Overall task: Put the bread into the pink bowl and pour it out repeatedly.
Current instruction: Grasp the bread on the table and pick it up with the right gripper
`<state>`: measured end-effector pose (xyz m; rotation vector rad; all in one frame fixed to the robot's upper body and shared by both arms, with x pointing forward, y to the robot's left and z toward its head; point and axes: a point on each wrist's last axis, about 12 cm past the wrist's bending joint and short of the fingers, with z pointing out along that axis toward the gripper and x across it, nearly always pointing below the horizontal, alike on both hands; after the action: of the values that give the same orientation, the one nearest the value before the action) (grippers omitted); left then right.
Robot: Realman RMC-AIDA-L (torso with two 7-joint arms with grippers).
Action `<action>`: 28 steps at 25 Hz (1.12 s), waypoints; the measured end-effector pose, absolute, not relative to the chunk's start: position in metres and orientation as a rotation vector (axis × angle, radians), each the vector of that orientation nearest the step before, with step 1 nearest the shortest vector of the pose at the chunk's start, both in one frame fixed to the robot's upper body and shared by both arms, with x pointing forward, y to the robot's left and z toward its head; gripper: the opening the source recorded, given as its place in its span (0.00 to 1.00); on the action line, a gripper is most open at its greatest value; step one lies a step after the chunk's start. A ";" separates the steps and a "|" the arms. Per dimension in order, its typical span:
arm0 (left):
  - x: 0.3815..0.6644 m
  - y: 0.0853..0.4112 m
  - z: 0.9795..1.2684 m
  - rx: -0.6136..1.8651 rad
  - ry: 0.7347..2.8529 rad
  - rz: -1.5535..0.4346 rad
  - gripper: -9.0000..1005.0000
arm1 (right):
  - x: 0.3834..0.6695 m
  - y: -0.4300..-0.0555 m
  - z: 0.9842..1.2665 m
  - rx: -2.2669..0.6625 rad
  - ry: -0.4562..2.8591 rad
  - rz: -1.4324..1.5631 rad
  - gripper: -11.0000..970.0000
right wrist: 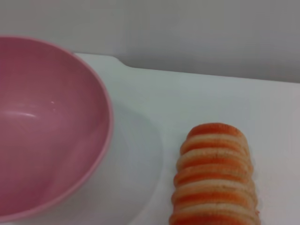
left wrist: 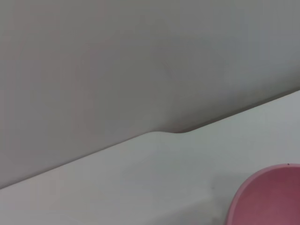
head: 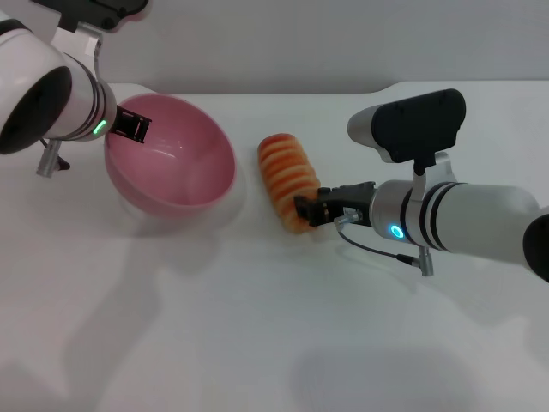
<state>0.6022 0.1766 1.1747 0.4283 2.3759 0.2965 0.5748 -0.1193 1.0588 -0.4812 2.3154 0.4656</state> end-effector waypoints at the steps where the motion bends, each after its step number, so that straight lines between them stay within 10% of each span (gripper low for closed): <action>1: 0.602 0.176 1.175 0.430 2.375 0.297 0.06 | 0.574 -0.119 1.059 -0.485 2.312 0.466 0.49; 28: 0.592 0.157 1.161 0.553 2.386 0.137 0.06 | 0.560 -0.161 1.143 -0.386 2.087 0.365 0.21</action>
<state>0.5918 0.1571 1.1611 0.5530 2.3857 0.1365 0.5603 -0.1615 1.1427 -0.3864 2.0870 0.3652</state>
